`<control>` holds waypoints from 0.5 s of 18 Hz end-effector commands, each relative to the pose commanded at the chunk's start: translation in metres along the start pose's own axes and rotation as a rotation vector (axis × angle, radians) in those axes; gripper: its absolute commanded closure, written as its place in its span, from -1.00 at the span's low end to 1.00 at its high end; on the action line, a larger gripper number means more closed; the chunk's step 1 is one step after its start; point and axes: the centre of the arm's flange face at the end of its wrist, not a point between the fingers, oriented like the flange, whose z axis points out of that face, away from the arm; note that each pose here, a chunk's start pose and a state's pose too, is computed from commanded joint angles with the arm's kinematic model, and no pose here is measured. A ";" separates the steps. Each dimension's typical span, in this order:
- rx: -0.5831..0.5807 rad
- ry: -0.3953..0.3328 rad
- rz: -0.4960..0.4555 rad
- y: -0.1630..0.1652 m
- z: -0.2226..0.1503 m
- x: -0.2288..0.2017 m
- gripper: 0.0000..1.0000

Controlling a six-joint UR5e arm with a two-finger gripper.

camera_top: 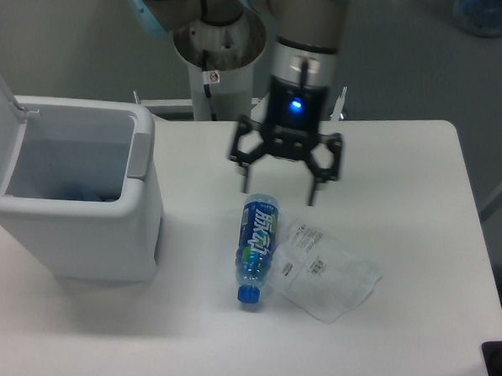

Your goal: Open the trash can

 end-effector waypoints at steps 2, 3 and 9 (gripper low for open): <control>-0.052 0.017 0.091 0.022 0.021 -0.009 -1.00; -0.079 0.024 0.111 0.028 0.031 -0.012 -1.00; -0.315 0.027 0.163 0.069 0.088 -0.042 -1.00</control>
